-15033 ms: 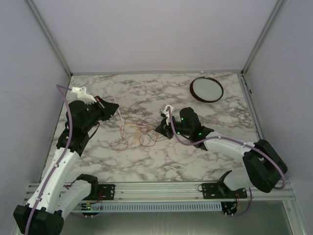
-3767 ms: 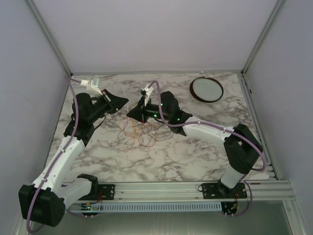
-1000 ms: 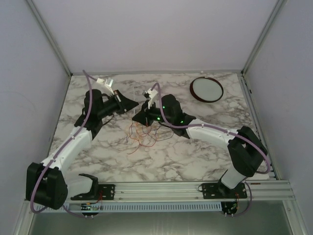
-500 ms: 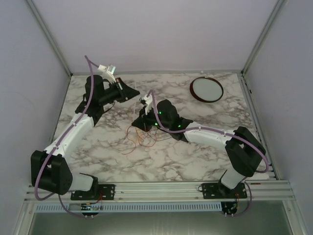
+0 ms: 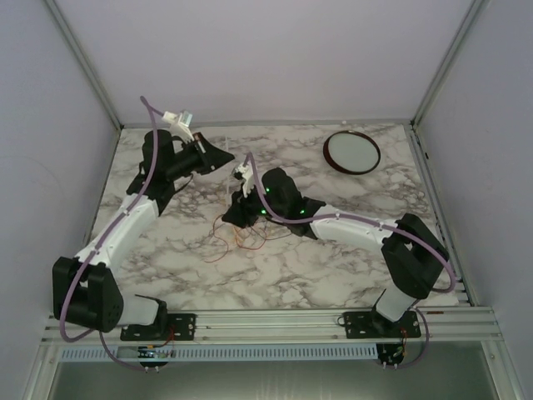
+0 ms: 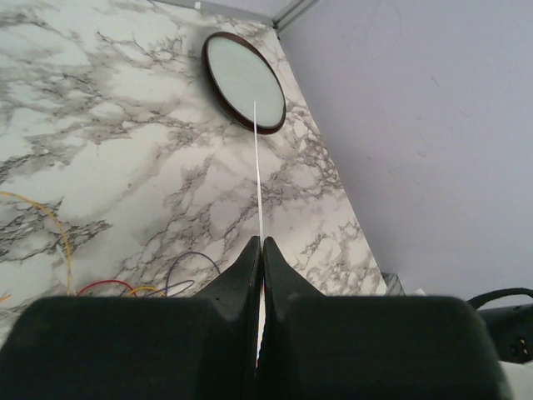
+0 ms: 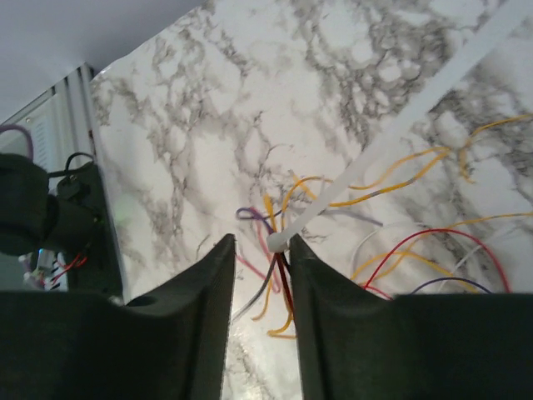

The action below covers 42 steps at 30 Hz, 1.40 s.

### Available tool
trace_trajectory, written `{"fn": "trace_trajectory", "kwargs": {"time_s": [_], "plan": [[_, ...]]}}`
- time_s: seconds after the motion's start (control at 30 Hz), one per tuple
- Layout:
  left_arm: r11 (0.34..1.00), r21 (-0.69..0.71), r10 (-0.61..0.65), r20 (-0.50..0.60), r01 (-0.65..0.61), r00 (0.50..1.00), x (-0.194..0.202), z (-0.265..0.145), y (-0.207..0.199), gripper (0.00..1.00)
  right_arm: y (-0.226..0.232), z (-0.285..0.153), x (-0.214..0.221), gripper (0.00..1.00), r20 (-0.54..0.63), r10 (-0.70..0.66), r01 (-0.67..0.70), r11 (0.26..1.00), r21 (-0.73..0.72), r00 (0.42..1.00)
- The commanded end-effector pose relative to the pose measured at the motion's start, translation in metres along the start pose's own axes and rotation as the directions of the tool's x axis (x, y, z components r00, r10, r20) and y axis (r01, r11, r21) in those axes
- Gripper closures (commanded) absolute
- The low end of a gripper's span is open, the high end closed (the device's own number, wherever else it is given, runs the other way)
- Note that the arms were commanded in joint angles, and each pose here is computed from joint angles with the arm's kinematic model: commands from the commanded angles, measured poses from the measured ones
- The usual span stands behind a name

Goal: Zip-tie the wires
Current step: Adjust the ribbon, then place the cable at the center of the board.

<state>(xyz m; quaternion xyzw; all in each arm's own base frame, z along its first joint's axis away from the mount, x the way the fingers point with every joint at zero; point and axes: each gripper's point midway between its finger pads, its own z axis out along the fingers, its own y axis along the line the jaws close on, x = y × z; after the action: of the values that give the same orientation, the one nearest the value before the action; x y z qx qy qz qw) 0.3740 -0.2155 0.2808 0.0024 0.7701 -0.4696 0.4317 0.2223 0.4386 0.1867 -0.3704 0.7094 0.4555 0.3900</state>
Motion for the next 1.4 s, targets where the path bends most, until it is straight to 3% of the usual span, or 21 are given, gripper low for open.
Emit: {"fn": "trace_trajectory", "kwargs": {"time_s": [0.0,0.17,0.33,0.53,0.77,0.87,0.93,1.03,1.17,1.37], "plan": [[0.995,0.018,0.1,0.143,-0.103,0.985,-0.03,-0.027,-0.022,1.0,0.019,-0.002,-0.004,0.63,-0.049,-0.008,0.003,0.996,-0.094,0.999],[0.983,-0.141,0.139,0.179,-0.115,0.974,-0.043,-0.064,0.001,1.0,-0.01,-0.029,-0.037,0.51,0.039,-0.055,0.055,0.998,-0.011,0.998],[0.973,-0.206,0.152,0.207,-0.109,0.967,-0.062,-0.094,0.013,1.0,-0.037,-0.06,-0.062,0.38,0.126,-0.156,0.144,0.984,0.104,0.98],[0.947,-0.282,0.218,0.219,-0.152,0.951,-0.081,-0.113,0.004,1.0,-0.039,-0.083,-0.066,0.2,0.274,-0.381,0.35,0.923,0.159,0.883],[0.921,-0.356,0.25,0.228,-0.158,0.941,-0.102,-0.129,-0.001,1.0,-0.048,-0.088,-0.046,0.15,0.273,-0.379,0.345,0.924,0.166,0.884],[0.924,-0.348,0.254,0.242,-0.161,0.936,-0.109,-0.132,-0.011,1.0,-0.029,-0.093,-0.034,0.06,0.366,-0.463,0.458,0.883,0.107,0.807],[0.934,-0.322,0.242,0.255,-0.154,0.936,-0.111,-0.132,-0.018,1.0,-0.012,-0.101,-0.036,0.01,0.494,-0.516,0.537,0.836,0.113,0.699],[0.946,-0.289,0.227,0.272,-0.146,0.935,-0.11,-0.131,-0.025,1.0,-0.004,-0.088,-0.033,0.01,0.574,-0.522,0.594,0.801,0.077,0.63],[0.953,-0.271,0.215,0.279,-0.138,0.936,-0.108,-0.131,-0.028,1.0,-0.005,-0.062,-0.029,0.01,0.622,-0.5,0.617,0.786,0.034,0.603],[0.963,-0.232,0.203,0.283,-0.139,0.937,-0.108,-0.129,-0.035,1.0,-0.017,-0.007,-0.001,0.01,0.554,-0.514,0.629,0.777,-0.023,0.655]]}}
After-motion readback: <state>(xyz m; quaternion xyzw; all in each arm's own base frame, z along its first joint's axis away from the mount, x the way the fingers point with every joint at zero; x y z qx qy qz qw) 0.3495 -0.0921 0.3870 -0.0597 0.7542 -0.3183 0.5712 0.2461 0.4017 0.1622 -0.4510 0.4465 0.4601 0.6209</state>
